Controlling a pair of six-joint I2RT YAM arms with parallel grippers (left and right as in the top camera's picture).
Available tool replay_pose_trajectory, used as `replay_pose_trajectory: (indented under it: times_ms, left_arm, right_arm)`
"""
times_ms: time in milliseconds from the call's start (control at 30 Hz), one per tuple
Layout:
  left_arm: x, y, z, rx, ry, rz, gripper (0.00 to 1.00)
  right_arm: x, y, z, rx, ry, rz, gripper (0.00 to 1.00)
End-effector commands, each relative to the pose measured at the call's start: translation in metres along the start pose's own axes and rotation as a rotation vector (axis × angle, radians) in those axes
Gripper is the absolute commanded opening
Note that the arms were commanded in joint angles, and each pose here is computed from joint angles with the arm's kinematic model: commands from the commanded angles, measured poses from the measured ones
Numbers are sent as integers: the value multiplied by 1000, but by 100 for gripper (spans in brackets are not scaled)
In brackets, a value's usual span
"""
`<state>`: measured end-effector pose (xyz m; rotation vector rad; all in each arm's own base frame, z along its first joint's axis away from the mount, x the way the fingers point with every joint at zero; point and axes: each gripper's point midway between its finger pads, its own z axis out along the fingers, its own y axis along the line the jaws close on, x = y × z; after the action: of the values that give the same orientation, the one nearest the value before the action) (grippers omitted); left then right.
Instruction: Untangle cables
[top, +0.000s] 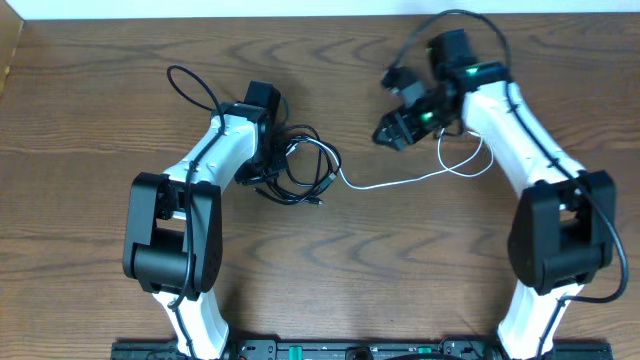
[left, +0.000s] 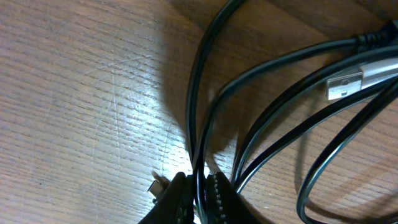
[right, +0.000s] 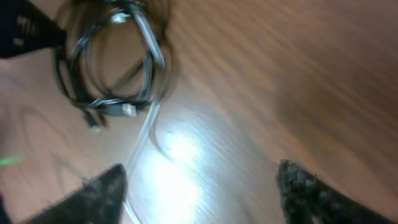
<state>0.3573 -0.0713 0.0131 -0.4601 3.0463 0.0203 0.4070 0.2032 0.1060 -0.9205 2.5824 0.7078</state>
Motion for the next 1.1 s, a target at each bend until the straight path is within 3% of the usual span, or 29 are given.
replay_pose_trajectory:
  times_ms: [0, 367, 467, 500, 867, 1067]
  left_arm:
    - [3, 1, 3, -7, 15, -2, 12]
    - [3, 1, 3, -7, 15, -2, 13]
    - [3, 1, 3, -7, 15, -2, 13]
    - [3, 1, 3, -7, 15, -2, 13]
    - [3, 1, 3, -7, 15, -2, 12]
    - [3, 1, 3, -7, 15, -1, 12]
  right_arm:
    - [-2, 27, 12, -36, 22, -80, 63]
    - [25, 66, 59, 98, 176, -247, 64]
    - [34, 68, 71, 135, 197, -278, 60]
    - [40, 67, 78, 155, 209, -294, 54]
    - [73, 52, 103, 240, 242, -325, 52]
    - [70, 51, 105, 244, 224, -330, 40]
